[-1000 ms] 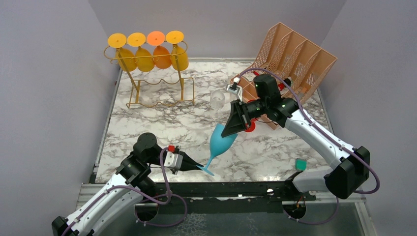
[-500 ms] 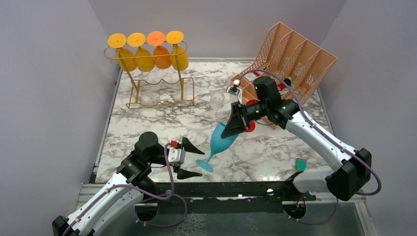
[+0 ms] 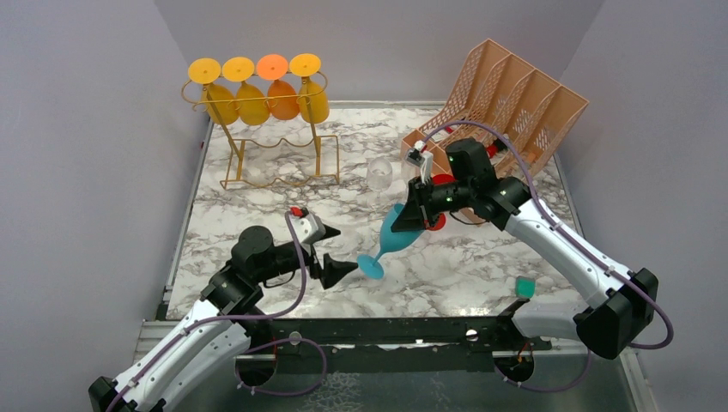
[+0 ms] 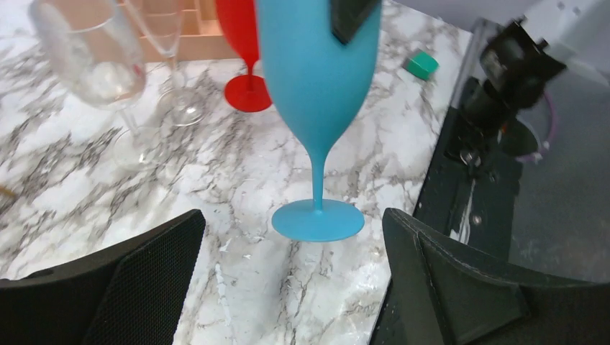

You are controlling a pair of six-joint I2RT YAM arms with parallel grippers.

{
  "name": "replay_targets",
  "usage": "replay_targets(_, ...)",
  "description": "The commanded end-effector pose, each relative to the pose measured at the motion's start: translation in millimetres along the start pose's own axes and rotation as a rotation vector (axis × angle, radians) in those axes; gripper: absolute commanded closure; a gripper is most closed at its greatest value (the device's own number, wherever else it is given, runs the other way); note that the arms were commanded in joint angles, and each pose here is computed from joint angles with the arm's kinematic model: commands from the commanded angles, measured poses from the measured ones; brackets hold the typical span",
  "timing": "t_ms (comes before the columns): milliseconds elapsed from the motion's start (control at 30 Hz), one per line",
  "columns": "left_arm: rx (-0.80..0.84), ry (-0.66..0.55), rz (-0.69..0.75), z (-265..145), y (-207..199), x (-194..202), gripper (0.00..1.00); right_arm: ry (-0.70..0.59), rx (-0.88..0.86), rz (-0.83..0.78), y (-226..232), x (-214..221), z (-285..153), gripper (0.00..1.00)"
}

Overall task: Take the wine glass off the wine glass rack
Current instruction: Place the wine glass at the center of the board.

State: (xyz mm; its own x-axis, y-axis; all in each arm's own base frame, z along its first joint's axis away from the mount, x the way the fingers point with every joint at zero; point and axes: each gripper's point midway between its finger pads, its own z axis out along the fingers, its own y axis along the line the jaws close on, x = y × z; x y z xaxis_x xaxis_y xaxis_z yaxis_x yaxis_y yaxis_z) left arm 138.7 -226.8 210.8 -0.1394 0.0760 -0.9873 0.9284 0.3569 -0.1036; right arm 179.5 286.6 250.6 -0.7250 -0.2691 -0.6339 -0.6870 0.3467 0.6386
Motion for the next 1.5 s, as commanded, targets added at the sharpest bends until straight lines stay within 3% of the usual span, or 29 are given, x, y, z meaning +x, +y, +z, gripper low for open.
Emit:
replay_targets(0,-0.275,-0.031,-0.192,-3,41,-20,0.01,-0.057,0.268,-0.036,-34,-5,-10,0.99)
replay_targets(233,-0.453,0.055,-0.204,-12,70,-26,0.01,-0.093,0.507,-0.107,-58,-12,-20,0.99)
replay_targets(467,-0.705,0.157,-0.331,-23,108,6,0.01,-0.072,0.686,-0.257,-60,-10,-8,0.99)
replay_targets(867,-0.817,0.162,-0.461,-43,130,23,0.01,0.001,0.803,-0.283,-90,-3,9,0.99)
replay_targets(1467,-0.84,0.171,-0.431,-51,133,21,0.01,0.03,0.842,-0.331,-117,-4,34,0.99)
